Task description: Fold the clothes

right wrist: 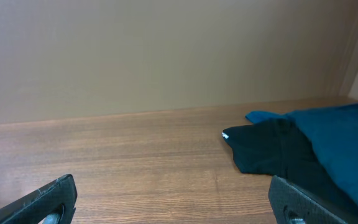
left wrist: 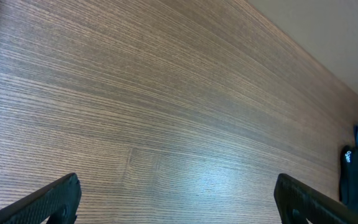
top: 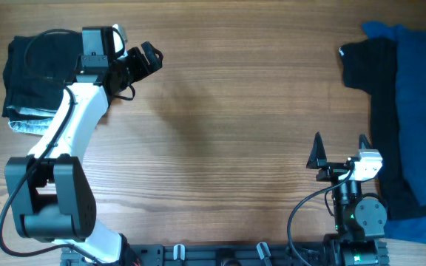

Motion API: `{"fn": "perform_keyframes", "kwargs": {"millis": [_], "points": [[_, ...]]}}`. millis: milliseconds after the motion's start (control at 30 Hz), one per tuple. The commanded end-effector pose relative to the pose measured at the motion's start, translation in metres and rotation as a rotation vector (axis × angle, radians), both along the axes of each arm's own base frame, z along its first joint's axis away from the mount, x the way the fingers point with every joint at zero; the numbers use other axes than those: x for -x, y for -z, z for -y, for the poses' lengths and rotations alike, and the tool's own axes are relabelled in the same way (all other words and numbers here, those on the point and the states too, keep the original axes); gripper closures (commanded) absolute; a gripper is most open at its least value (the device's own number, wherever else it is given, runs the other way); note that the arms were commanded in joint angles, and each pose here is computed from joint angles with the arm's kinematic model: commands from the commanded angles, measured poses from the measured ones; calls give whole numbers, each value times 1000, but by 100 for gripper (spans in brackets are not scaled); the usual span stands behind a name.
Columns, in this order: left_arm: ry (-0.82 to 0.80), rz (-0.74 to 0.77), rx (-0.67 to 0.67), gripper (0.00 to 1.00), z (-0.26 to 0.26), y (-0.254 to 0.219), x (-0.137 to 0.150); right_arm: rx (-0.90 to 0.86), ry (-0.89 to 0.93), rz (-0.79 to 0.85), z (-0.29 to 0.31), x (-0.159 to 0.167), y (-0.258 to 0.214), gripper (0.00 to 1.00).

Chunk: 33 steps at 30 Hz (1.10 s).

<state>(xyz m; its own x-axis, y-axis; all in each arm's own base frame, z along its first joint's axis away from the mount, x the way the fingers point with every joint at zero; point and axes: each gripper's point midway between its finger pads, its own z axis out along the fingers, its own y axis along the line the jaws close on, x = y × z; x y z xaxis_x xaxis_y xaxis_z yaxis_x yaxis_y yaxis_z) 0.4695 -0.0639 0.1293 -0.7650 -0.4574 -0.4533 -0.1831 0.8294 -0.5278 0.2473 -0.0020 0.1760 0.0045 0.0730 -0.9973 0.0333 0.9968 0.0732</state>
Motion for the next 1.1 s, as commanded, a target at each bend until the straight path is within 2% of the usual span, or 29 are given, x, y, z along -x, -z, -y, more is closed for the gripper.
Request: {"fn": "perform_keyframes", "kwargs": {"millis": [0, 100, 167, 267, 333, 367, 400, 467, 500, 533, 567, 667, 733, 800, 867, 967, 1067], "points": [[-13, 18, -4, 0, -3, -7, -2, 14, 1, 13, 0, 1, -3, 1], [-11, 8, -4, 0, -2, -6, 0, 14, 1, 12, 0, 1, -3, 1], [-10, 16, -4, 0, -2, -21, 8, 14, 1, 12, 0, 1, -3, 0], [-4, 94, -1, 0, 0, -86, 44, 14, 1, 12, 0, 1, -3, 1], [-4, 250, 4, 0, -1, -151, 70, 14, 0, 12, 0, 1, -3, 1], [-4, 326, -11, 0, -3, -180, 86, 13, 0, 12, 0, 1, -3, 0], [-9, 413, -11, 0, -5, -215, 114, 14, 1, 12, 0, 1, -3, 0], [-10, 535, -7, 0, -6, -255, 151, 14, 1, 12, 0, 1, -3, 0], [-21, 653, -9, 0, -9, -289, 187, 14, 1, 12, 0, 1, -3, 1], [-25, 705, -8, 0, -10, -302, 212, 14, 1, 12, 0, 1, -3, 0], [-26, 734, -7, 0, -11, -308, 244, 14, 1, 12, 0, 1, -3, 0], [-26, 750, -6, 0, -13, -296, 299, 14, 1, 12, 0, 1, -3, 0], [-28, 746, -7, 0, -14, -269, 326, 14, 1, 12, 0, 1, -3, 1], [-37, 738, -12, 0, -15, -233, 334, 13, 0, 12, 0, 1, -3, 0], [-50, 699, -17, 0, -17, -198, 329, 14, 1, 12, 0, 1, -3, 0], [-82, 714, -29, 0, -23, -148, 298, 14, 1, 12, 0, 1, -3, 0], [-104, 840, -37, 0, -28, -131, 263, 14, 0, 12, 0, 1, -3, 0]]}}
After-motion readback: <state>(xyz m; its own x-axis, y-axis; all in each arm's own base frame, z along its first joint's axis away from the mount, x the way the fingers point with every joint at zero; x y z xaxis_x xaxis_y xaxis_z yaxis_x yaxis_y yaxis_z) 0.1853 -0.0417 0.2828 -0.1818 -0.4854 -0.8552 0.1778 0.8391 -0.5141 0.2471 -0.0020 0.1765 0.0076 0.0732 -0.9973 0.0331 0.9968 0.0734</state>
